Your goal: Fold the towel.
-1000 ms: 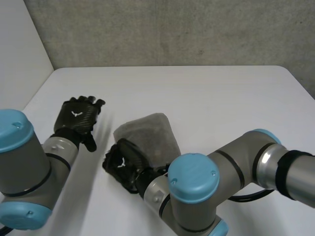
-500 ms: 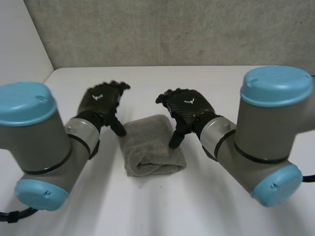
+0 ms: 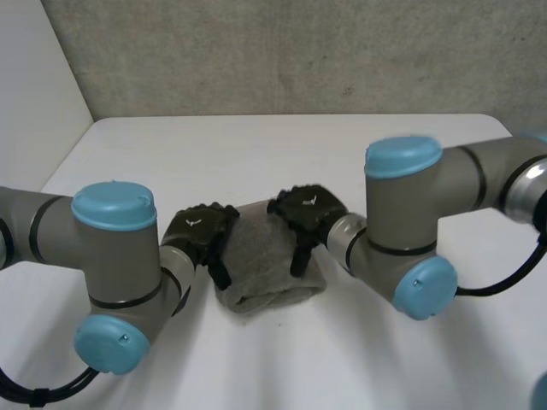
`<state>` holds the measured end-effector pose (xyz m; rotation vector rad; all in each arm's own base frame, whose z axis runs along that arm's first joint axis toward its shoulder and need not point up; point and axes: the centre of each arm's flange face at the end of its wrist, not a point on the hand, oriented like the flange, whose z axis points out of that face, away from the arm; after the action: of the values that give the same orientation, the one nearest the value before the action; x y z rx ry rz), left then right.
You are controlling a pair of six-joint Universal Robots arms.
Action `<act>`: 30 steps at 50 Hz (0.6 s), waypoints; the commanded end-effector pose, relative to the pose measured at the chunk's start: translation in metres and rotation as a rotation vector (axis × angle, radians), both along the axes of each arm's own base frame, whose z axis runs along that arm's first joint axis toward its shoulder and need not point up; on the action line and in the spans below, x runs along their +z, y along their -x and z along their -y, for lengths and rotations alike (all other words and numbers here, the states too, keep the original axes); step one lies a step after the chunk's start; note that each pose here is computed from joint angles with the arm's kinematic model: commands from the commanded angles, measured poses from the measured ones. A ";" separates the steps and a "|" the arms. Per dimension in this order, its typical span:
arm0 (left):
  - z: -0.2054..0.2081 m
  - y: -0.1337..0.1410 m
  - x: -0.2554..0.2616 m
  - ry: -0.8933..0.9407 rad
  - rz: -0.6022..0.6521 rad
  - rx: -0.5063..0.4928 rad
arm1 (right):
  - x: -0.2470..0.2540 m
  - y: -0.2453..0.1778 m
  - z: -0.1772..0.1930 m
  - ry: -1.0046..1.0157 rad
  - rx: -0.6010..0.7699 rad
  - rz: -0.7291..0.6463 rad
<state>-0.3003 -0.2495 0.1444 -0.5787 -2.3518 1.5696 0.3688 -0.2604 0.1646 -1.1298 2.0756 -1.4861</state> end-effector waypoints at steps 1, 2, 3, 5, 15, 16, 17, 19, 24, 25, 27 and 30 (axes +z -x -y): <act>0.003 0.000 0.057 0.130 -0.081 0.006 | 0.095 0.026 0.007 0.153 -0.145 0.174; 0.002 -0.003 0.077 0.177 -0.108 0.010 | 0.095 0.026 0.007 0.153 -0.146 0.175; 0.000 -0.005 0.100 0.226 -0.141 0.012 | 0.115 0.035 0.009 0.198 -0.196 0.207; -0.001 -0.010 0.121 0.268 -0.167 0.022 | 0.134 0.046 0.011 0.247 -0.252 0.232; -0.014 -0.067 0.245 0.450 -0.241 0.142 | 0.209 0.111 -0.005 0.431 -0.518 0.302; -0.014 -0.067 0.245 0.450 -0.241 0.143 | 0.211 0.119 -0.007 0.438 -0.537 0.298; -0.014 -0.072 0.244 0.423 -0.230 0.148 | 0.211 0.119 -0.007 0.438 -0.537 0.298; -0.013 -0.077 0.242 0.399 -0.219 0.157 | 0.206 0.128 -0.007 0.424 -0.560 0.270; -0.017 -0.082 0.237 0.375 -0.209 0.147 | 0.198 0.131 -0.009 0.392 -0.559 0.241; -0.019 -0.082 0.236 0.375 -0.213 0.138 | 0.196 0.130 -0.010 0.384 -0.552 0.236; -0.020 -0.082 0.236 0.375 -0.214 0.132 | 0.195 0.129 -0.011 0.373 -0.540 0.232; -0.021 -0.082 0.235 0.371 -0.213 0.127 | 0.194 0.126 -0.013 0.363 -0.507 0.232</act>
<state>-0.2173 -0.2317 0.3841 -0.2955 -1.9897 2.0543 0.2380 -0.2503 0.3634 -0.4456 2.0712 -2.2362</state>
